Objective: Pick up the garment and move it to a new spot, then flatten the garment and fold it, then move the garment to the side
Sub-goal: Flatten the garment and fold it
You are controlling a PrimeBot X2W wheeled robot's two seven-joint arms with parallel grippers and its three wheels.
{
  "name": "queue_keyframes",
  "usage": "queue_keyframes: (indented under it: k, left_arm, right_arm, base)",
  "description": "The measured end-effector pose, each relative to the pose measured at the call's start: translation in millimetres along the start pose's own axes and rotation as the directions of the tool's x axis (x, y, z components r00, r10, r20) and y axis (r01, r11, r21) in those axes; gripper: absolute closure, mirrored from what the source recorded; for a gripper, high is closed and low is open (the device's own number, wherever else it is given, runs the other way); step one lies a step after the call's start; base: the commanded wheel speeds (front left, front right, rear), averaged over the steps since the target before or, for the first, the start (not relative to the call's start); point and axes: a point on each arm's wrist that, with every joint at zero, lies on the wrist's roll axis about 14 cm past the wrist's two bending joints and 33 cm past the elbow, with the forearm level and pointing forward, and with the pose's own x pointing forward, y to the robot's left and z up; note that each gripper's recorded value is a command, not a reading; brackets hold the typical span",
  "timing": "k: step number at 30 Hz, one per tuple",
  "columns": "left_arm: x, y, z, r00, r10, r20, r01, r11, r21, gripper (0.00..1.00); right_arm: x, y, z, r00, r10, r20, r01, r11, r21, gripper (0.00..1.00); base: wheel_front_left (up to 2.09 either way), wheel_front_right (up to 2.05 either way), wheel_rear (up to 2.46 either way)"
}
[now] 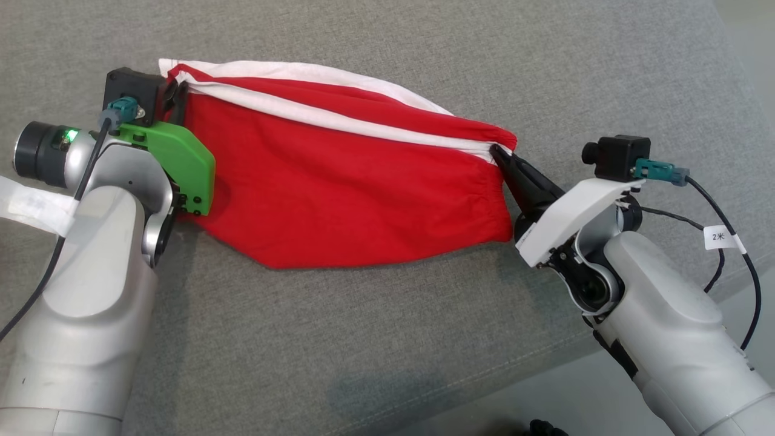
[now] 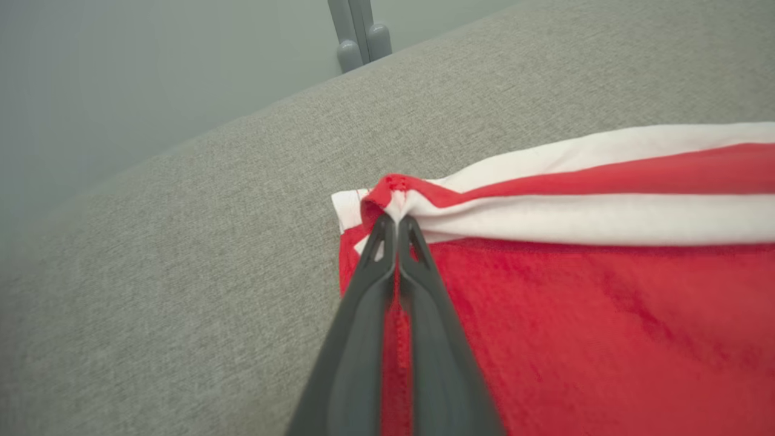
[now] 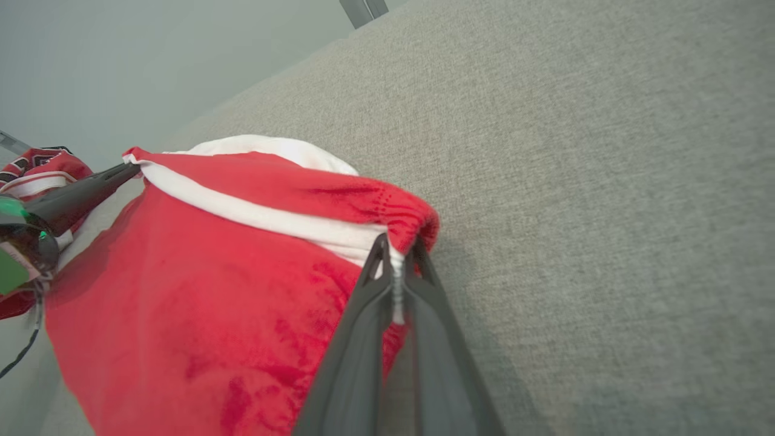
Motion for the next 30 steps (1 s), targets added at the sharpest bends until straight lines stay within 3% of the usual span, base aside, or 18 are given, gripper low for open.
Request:
queue_keyframes:
  k: [1, 2, 3, 4, 5, 12, 20, 30]
  left_arm:
    - [2.5, -1.3, -0.7, 1.000, -0.004, 0.001, 0.004, 1.000, -0.003, 0.63]
    - [7.2, -3.3, -1.6, 1.000, -0.008, 0.003, 0.008, 1.000, -0.008, 0.51]
    - [8.3, -3.3, -0.8, 1.000, -0.003, 0.008, 0.003, 1.000, -0.015, 0.33]
    - [8.7, -4.1, -0.5, 1.000, -0.001, 0.012, 0.001, 1.000, -0.021, 0.14]
    - [8.7, -4.2, -0.7, 1.000, 0.001, 0.010, -0.001, 1.000, -0.024, 0.00]
    - [1.1, 10.3, 5.0, 0.997, 0.063, 0.035, -0.062, 0.998, -0.032, 0.00]
    - [-9.1, 0.7, 15.1, 0.995, 0.074, 0.068, -0.063, 0.986, -0.154, 0.00]
    - [-47.7, 1.1, -39.2, 0.990, 0.111, -0.082, -0.128, 0.960, -0.249, 0.00]
  right_arm:
    - [1.2, -0.7, -0.6, 1.000, -0.004, 0.001, 0.004, 1.000, 0.004, 0.93]
    - [4.2, -0.2, 0.6, 1.000, -0.007, 0.011, 0.007, 1.000, 0.014, 0.53]
    - [4.6, -1.3, 0.7, 1.000, -0.011, 0.015, 0.011, 1.000, 0.014, 0.04]
    - [4.6, -3.1, 0.9, 1.000, -0.016, 0.018, 0.016, 1.000, 0.013, 0.00]
    - [4.7, -4.3, 1.6, 1.000, -0.019, 0.023, 0.019, 1.000, 0.011, 0.00]
    - [3.1, -1.9, 5.4, 0.999, -0.013, 0.048, 0.013, 1.000, 0.005, 0.00]
    - [-4.4, -9.0, 21.8, 0.994, -0.018, 0.106, 0.022, 0.999, -0.035, 0.00]
    - [-24.3, -14.8, 26.7, 0.988, -0.036, 0.151, 0.042, 0.998, -0.036, 0.00]
  base:
    - [0.00, 0.00, 0.00]
    - [0.00, 0.00, 0.00]
    - [0.00, 0.00, 0.00]
    - [0.00, 0.00, 0.00]
    - [0.00, 0.00, 0.00]
    - [0.00, 0.00, 0.00]
    - [0.00, 0.00, 0.00]
    - [0.00, 0.00, 0.00]
